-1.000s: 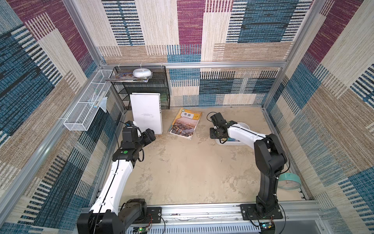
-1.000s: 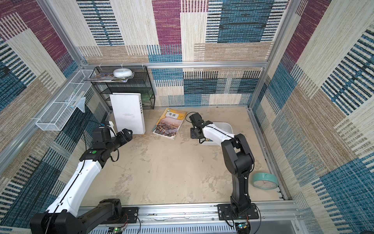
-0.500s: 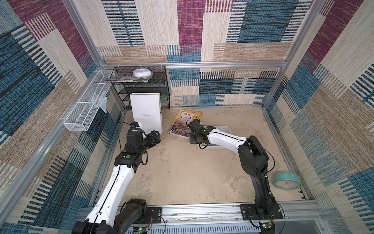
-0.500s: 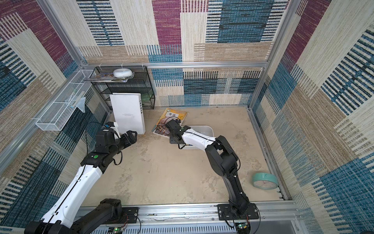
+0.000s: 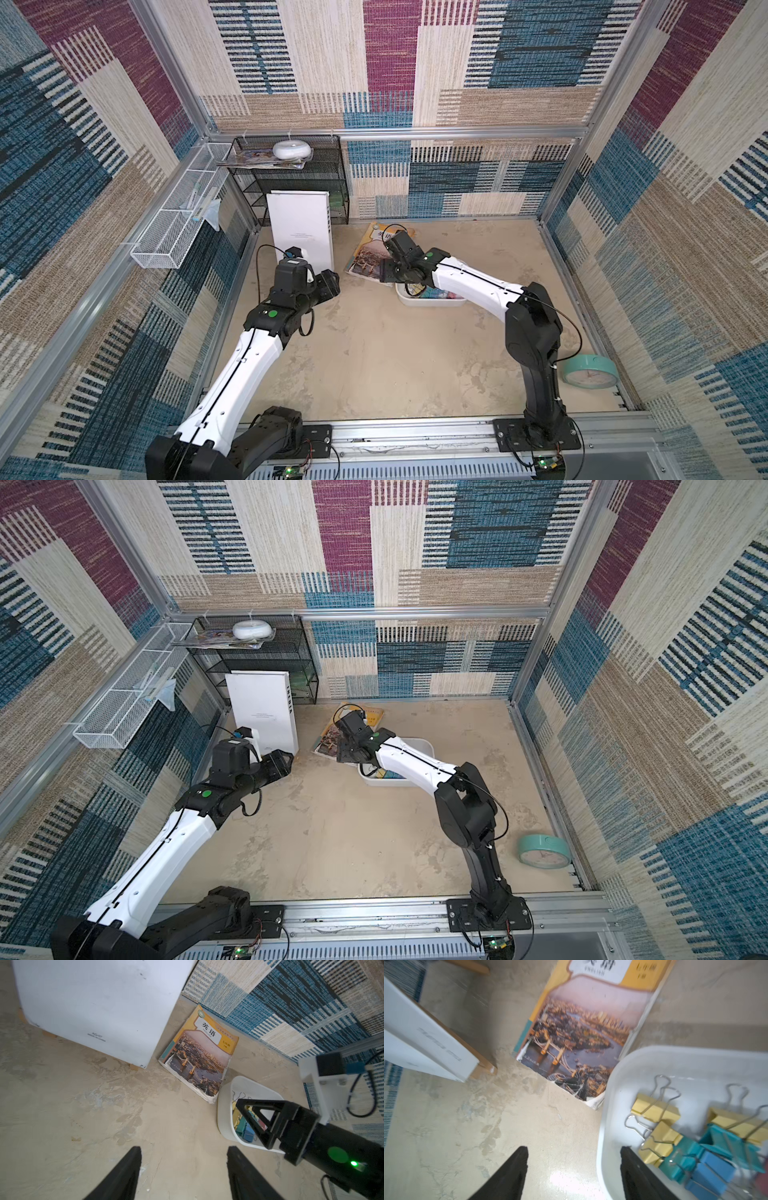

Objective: Take out the binder clips from the storage box
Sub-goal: Move the storage box to the center of the board, then pick up the binder clip from the storage box.

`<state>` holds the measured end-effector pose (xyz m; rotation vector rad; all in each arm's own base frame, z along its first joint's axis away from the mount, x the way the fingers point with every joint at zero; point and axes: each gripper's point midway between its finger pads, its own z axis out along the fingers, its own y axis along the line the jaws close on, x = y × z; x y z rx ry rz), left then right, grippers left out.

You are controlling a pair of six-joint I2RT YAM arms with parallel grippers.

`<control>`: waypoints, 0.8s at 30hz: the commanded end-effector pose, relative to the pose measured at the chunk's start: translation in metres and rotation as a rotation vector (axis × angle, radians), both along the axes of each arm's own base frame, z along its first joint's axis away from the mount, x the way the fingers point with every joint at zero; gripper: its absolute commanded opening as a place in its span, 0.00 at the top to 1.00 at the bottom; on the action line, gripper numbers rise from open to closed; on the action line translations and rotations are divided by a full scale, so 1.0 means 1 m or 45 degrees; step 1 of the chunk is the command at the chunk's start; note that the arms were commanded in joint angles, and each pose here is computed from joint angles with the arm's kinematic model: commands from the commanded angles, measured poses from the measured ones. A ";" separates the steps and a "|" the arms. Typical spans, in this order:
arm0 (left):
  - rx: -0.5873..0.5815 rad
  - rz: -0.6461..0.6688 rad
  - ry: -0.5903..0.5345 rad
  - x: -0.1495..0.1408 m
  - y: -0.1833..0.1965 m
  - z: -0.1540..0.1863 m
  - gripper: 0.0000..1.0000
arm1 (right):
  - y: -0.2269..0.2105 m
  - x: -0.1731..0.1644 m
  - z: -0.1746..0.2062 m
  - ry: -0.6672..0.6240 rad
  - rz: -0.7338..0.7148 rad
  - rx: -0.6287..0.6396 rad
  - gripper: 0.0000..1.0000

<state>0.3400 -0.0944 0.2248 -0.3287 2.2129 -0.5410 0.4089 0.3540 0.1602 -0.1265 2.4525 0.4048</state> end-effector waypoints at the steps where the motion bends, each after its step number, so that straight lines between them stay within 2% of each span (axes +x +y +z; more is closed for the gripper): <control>1: 0.027 -0.130 0.016 0.005 -0.031 0.000 0.38 | -0.029 0.005 0.020 -0.098 0.020 -0.107 0.21; 4: 0.063 -0.231 0.057 0.015 -0.061 -0.006 0.41 | -0.061 0.007 0.032 -0.134 0.008 -0.141 0.18; 8: 0.100 -0.349 0.141 0.027 -0.100 -0.018 0.50 | -0.108 0.011 0.039 -0.152 -0.060 -0.124 0.11; 15: 0.166 -0.550 0.365 0.055 -0.167 -0.060 0.65 | -0.178 0.022 0.047 -0.189 -0.192 -0.062 0.01; 18: 0.167 -0.619 0.412 0.069 -0.190 -0.076 0.68 | -0.193 0.023 0.047 -0.194 -0.205 -0.070 0.01; 24: 0.195 -0.683 0.414 0.097 -0.216 -0.099 0.66 | -0.222 0.020 0.041 -0.174 -0.265 -0.070 0.01</control>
